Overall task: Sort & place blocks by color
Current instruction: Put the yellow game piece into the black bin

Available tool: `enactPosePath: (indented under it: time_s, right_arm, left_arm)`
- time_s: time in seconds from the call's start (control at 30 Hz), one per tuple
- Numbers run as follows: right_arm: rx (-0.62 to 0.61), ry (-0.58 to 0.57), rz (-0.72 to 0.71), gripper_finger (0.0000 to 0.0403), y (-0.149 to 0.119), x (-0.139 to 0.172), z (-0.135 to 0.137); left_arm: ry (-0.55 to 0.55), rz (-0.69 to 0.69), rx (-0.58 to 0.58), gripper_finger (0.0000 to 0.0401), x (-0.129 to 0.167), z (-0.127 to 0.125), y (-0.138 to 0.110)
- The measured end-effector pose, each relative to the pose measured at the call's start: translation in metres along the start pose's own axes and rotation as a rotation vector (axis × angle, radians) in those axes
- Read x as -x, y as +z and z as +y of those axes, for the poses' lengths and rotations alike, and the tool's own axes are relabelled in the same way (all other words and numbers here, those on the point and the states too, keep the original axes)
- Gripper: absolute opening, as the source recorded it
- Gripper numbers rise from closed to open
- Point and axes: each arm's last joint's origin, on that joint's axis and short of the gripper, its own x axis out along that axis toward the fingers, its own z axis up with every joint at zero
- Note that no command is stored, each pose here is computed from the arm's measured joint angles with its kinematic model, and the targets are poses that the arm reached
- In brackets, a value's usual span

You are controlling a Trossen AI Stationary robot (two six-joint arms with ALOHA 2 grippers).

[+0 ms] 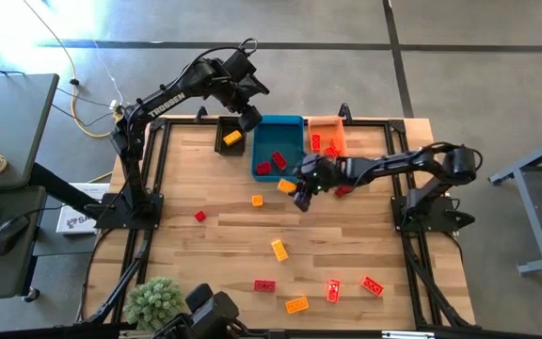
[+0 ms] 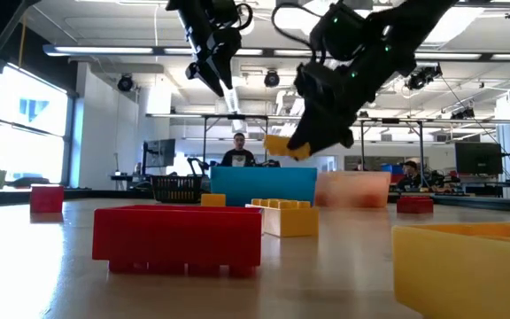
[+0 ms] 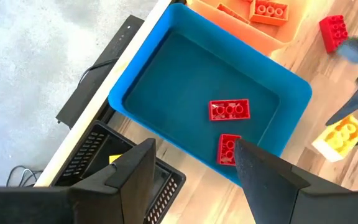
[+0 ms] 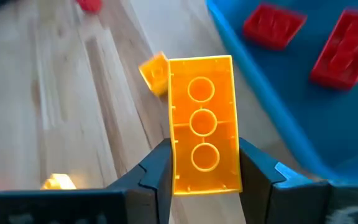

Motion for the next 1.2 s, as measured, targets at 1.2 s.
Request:
enactPosePath:
  time_s: [1.2]
  right_arm:
    - [0.122, 0.218, 0.068, 0.0112, 0.007, 0.049, -0.008]
  left_arm:
    - [-0.334, 0.131, -0.346, 0.0207, -0.029, -0.15, -0.023]
